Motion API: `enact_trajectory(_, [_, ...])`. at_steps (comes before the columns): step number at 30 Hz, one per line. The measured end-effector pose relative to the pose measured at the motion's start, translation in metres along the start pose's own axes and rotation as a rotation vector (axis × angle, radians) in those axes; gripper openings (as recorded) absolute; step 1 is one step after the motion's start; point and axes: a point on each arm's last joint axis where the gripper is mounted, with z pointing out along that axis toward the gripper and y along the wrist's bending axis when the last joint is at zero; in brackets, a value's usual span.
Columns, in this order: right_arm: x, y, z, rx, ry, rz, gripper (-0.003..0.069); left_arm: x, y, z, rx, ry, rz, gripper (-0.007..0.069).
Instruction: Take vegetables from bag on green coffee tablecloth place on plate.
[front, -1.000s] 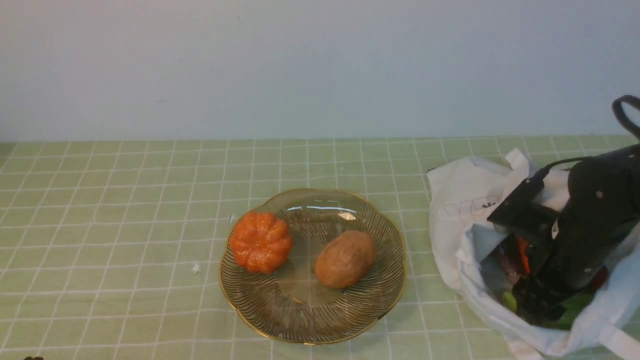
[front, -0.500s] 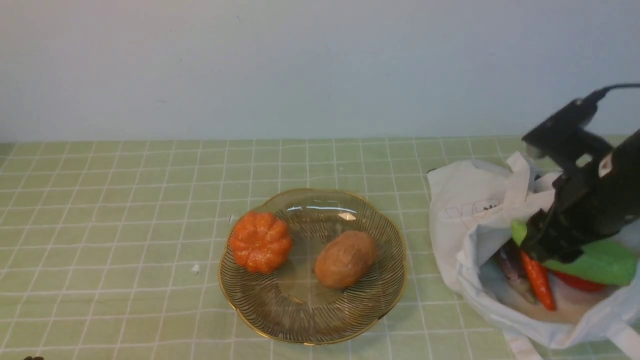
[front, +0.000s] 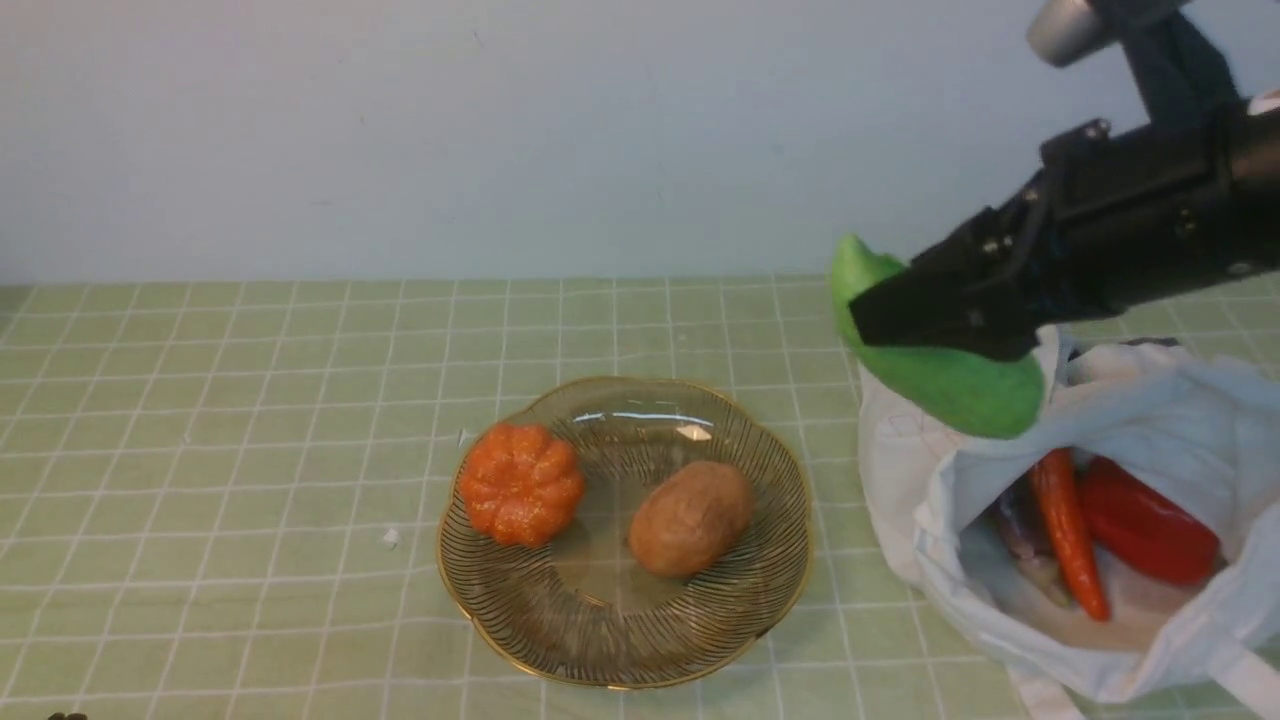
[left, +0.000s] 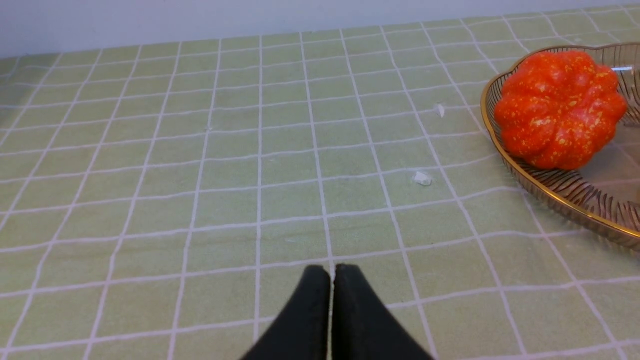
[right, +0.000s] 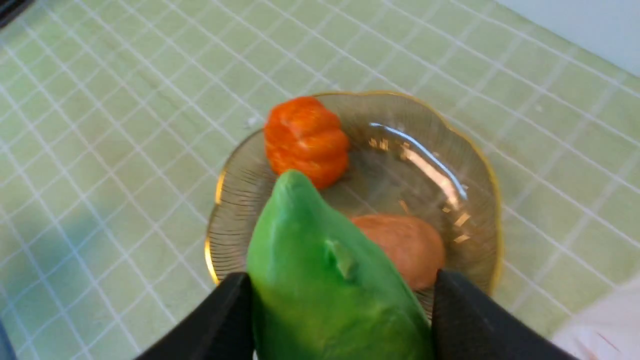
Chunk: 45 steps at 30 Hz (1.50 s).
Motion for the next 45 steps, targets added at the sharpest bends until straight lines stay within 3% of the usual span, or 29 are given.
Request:
enact_trajectory(6, [-0.004, 0.021, 0.079, -0.123, 0.159, -0.104, 0.0419, 0.0, 0.0, 0.0, 0.0, 0.0, 0.0, -0.0005])
enact_trajectory(12, [0.015, 0.042, 0.158, -0.173, 0.363, -0.243, 0.0419, 0.0, 0.0, 0.0, 0.0, 0.0, 0.0, -0.0005])
enact_trajectory(17, [0.027, 0.052, 0.193, -0.139, 0.423, -0.282, 0.0419, 0.0, 0.0, 0.0, 0.0, 0.0, 0.0, -0.0005])
enact_trajectory(24, [0.036, 0.042, 0.217, -0.049, 0.421, -0.233, 0.0421, 0.0, 0.0, 0.0, 0.0, 0.0, 0.0, -0.0005])
enact_trajectory(32, [0.027, 0.043, 0.214, -0.036, 0.413, -0.181, 0.0624, 0.0, 0.0, 0.0, 0.0, 0.0, 0.0, -0.0005])
enact_trajectory(35, [0.013, 0.047, 0.207, -0.054, 0.434, -0.174, 0.0633, 0.0, 0.0, 0.0, 0.0, 0.0, 0.0, -0.0005])
enact_trajectory(40, [-0.023, 0.052, 0.182, -0.029, 0.475, -0.108, 0.0549, 0.0, 0.0, 0.0, 0.0, 0.0, 0.0, -0.0005])
enact_trajectory(42, [-0.05, 0.053, 0.163, 0.039, 0.434, -0.111, 0.0437, 0.0, 0.0, 0.0, 0.0, 0.0, 0.0, -0.0005])
enact_trajectory(45, [-0.082, 0.056, 0.116, 0.147, 0.314, -0.146, 0.019, 0.0, 0.0, 0.0, 0.0, 0.0, 0.0, -0.0005])
